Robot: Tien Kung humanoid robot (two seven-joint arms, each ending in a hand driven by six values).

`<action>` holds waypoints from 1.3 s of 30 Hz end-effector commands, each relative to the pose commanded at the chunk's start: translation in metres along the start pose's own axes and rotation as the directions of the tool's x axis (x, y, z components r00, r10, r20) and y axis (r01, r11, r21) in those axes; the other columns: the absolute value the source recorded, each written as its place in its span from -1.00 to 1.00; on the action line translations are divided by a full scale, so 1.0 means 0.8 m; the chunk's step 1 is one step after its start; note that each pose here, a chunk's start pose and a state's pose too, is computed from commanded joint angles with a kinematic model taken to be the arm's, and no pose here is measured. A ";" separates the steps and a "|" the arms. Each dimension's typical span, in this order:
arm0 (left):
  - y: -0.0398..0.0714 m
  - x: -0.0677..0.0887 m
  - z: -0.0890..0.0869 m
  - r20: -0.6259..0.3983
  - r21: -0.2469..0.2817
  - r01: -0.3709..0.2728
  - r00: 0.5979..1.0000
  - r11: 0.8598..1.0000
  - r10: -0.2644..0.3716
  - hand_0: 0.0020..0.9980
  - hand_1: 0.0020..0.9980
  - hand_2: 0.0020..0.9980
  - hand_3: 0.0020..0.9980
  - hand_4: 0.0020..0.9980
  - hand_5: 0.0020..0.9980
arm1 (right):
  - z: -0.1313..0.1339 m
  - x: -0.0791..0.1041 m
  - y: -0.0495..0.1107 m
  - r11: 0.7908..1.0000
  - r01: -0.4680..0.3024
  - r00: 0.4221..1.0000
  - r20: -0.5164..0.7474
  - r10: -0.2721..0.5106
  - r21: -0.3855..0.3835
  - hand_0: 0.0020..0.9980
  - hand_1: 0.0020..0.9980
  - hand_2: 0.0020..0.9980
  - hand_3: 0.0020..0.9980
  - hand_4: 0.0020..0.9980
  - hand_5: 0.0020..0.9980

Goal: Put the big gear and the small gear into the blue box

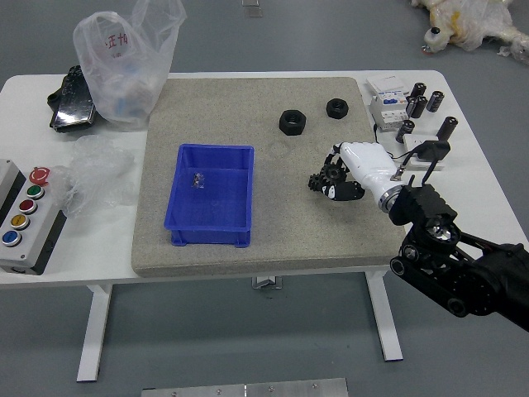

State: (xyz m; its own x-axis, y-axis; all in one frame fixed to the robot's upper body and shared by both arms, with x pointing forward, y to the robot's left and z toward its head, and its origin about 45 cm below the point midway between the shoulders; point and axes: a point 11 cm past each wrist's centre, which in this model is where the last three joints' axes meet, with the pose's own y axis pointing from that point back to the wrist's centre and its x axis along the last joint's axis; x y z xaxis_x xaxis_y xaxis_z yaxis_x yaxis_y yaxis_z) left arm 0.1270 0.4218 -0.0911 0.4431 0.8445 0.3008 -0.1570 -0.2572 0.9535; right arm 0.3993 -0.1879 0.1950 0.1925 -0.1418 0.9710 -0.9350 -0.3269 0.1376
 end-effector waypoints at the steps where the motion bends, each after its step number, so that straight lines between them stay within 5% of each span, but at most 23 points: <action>1: 0.000 0.000 0.000 0.000 0.000 0.000 1.000 1.000 0.000 0.33 0.12 0.06 0.30 0.45 -0.28 | -0.007 0.001 0.000 1.000 0.000 1.000 -0.001 0.000 0.016 -0.04 -0.08 -0.47 0.03 0.00 -0.98; 6: 0.000 -0.001 0.001 0.002 0.001 0.003 1.000 1.000 -0.003 0.33 0.12 0.06 0.30 0.45 -0.28 | -0.085 0.002 -0.003 0.984 0.001 1.000 0.000 -0.001 0.178 -0.04 -0.08 -0.47 0.03 0.00 -0.98; 7: 0.000 -0.001 0.001 0.003 0.001 0.004 1.000 1.000 -0.004 0.33 0.12 0.06 0.30 0.45 -0.27 | -0.099 0.000 -0.004 0.979 0.004 1.000 -0.001 -0.004 0.202 0.09 0.04 -0.10 0.10 0.18 -1.00; 12: 0.000 -0.002 0.000 0.005 0.006 0.007 1.000 1.000 -0.007 0.33 0.12 0.06 0.30 0.45 -0.27 | -0.145 -0.012 -0.010 0.960 0.028 1.000 -0.013 -0.025 0.278 0.09 0.04 -0.10 0.10 0.18 -1.00; 13: 0.000 -0.002 0.000 0.006 0.007 0.006 1.000 1.000 -0.006 0.33 0.12 0.06 0.30 0.46 -0.27 | -0.149 -0.015 -0.011 0.958 0.036 0.999 -0.017 -0.032 0.284 0.21 0.26 0.21 0.23 -0.05 -0.91; 15: 0.000 -0.001 -0.001 0.007 0.009 0.006 1.000 1.000 -0.006 0.33 0.12 0.06 0.30 0.46 -0.27 | -0.156 -0.021 -0.013 0.955 0.053 0.999 -0.027 -0.047 0.291 0.21 0.26 0.21 0.23 -0.05 -0.91; 18: 0.000 -0.001 -0.002 0.008 0.012 0.005 1.000 1.000 -0.005 0.33 0.12 0.06 0.30 0.46 -0.27 | -0.160 -0.029 -0.014 0.953 0.080 0.997 -0.039 -0.072 0.290 0.21 0.26 0.21 0.23 -0.05 -0.91; 19: 0.000 -0.001 -0.002 0.008 0.012 0.005 1.000 1.000 -0.006 0.33 0.12 0.06 0.30 0.46 -0.26 | -0.161 -0.031 -0.014 0.953 0.087 0.996 -0.041 -0.078 0.289 0.42 0.56 0.62 0.51 0.28 -0.46; 25: 0.000 -0.002 -0.002 0.009 0.014 0.007 1.000 1.000 -0.008 0.33 0.12 0.06 0.30 0.46 -0.26 | -0.162 -0.033 -0.016 0.953 0.102 0.995 -0.033 -0.097 0.284 0.42 0.56 0.62 0.51 0.28 -0.46; 26: 0.000 -0.002 -0.002 0.009 0.013 0.008 1.000 1.000 -0.008 0.33 0.12 0.06 0.30 0.46 -0.25 | -0.162 -0.033 -0.016 0.953 0.101 0.995 -0.028 -0.097 0.284 0.49 0.65 0.77 0.78 0.66 -0.16; 35: 0.000 -0.003 0.001 0.011 0.010 0.012 1.000 1.000 -0.012 0.33 0.11 0.06 0.30 0.46 -0.25 | -0.161 -0.016 -0.017 0.956 0.051 0.994 0.074 -0.075 0.288 0.49 0.66 0.76 0.78 0.68 -0.15; 39: 0.000 -0.004 0.001 0.011 0.011 0.013 1.000 1.000 -0.013 0.33 0.12 0.06 0.30 0.47 -0.25 | -0.122 0.008 -0.027 0.979 -0.021 0.986 0.167 -0.014 0.205 0.31 0.50 0.60 0.61 0.67 -0.15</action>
State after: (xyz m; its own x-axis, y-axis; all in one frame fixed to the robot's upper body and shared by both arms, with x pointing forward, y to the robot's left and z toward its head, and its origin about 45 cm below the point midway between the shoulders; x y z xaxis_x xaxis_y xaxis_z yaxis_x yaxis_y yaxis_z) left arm 0.1264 0.4184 -0.0919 0.4544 0.8428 0.2884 -0.1416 -0.2513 0.9575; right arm 0.3916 -0.0902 0.2169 0.2522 -0.2912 0.9228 -0.8580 -0.5083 0.0741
